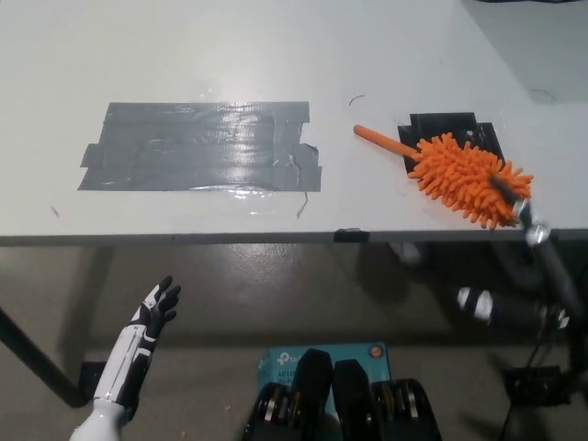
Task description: An orange duster is kept infront of the robot in the middle of the table and the robot extends its right arm to grab the duster, picks it up and hands it to a person
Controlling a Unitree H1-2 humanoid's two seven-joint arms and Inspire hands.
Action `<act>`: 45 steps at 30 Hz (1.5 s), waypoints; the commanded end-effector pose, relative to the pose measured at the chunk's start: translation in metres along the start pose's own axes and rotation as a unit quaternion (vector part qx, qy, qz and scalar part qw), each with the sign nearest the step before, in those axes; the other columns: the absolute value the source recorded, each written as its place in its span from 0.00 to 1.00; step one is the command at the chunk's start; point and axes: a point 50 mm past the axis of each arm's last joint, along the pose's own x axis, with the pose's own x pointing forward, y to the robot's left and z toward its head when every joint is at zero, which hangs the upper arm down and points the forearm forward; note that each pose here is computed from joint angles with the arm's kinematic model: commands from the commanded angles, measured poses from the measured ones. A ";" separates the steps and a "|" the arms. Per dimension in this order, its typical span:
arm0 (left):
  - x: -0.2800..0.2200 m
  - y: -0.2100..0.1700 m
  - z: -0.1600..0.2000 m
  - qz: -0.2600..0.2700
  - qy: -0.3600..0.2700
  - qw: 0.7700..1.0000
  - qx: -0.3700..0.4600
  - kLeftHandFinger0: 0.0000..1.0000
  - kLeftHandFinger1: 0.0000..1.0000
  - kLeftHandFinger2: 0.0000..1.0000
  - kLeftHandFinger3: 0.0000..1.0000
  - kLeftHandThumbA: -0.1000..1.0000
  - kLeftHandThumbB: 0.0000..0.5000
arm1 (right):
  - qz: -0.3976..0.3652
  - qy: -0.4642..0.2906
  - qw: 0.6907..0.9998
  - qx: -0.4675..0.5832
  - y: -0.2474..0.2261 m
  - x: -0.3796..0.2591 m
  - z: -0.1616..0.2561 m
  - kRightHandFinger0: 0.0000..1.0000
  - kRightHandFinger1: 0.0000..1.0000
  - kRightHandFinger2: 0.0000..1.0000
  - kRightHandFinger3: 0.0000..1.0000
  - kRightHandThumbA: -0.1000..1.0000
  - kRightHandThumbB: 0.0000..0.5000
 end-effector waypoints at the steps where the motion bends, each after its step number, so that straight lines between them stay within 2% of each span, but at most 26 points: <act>1: 0.005 0.007 0.008 -0.004 -0.031 0.999 0.014 1.00 1.00 1.00 1.00 1.00 0.56 | -0.012 0.040 0.993 -0.113 -0.043 0.056 0.024 1.00 1.00 1.00 1.00 1.00 0.52; 7: 0.007 0.005 0.010 -0.003 -0.035 0.999 0.014 1.00 1.00 1.00 1.00 1.00 0.55 | 0.019 0.089 0.982 -0.167 -0.055 0.122 0.017 1.00 1.00 1.00 1.00 1.00 0.56; 8: 0.008 0.005 0.010 -0.004 -0.036 0.999 0.014 1.00 1.00 1.00 1.00 1.00 0.55 | 0.023 0.097 0.980 -0.172 -0.055 0.128 0.016 1.00 1.00 1.00 1.00 0.99 0.48; 10: 0.009 0.006 0.011 -0.005 -0.042 0.999 0.013 1.00 1.00 1.00 1.00 1.00 0.53 | 0.039 0.129 0.975 -0.176 -0.057 0.149 0.009 1.00 1.00 1.00 1.00 1.00 0.60; 16: 0.011 0.006 0.011 -0.007 -0.045 0.999 0.018 1.00 1.00 1.00 1.00 1.00 0.52 | 0.060 0.190 0.959 -0.200 -0.053 0.179 -0.006 1.00 1.00 1.00 1.00 1.00 0.58; 19: 0.012 0.006 0.013 -0.007 -0.045 0.999 0.019 1.00 1.00 1.00 1.00 1.00 0.52 | 0.071 0.218 0.949 -0.216 -0.044 0.192 -0.014 1.00 1.00 1.00 1.00 1.00 0.61; 34: 0.014 0.006 0.016 -0.011 -0.050 0.998 0.026 1.00 1.00 1.00 1.00 0.97 0.48 | 0.136 0.265 0.938 -0.176 -0.011 0.197 -0.037 1.00 1.00 1.00 1.00 1.00 0.82; 39: 0.014 0.006 0.016 -0.010 -0.050 0.998 0.023 1.00 1.00 1.00 1.00 0.96 0.45 | 0.147 0.269 0.939 -0.156 -0.012 0.196 -0.039 1.00 1.00 1.00 1.00 1.00 0.84; 45: 0.014 0.006 0.015 -0.007 -0.049 0.999 0.020 1.00 1.00 1.00 1.00 0.94 0.38 | 0.163 0.294 0.924 -0.183 -0.012 0.203 -0.049 1.00 1.00 1.00 1.00 1.00 0.88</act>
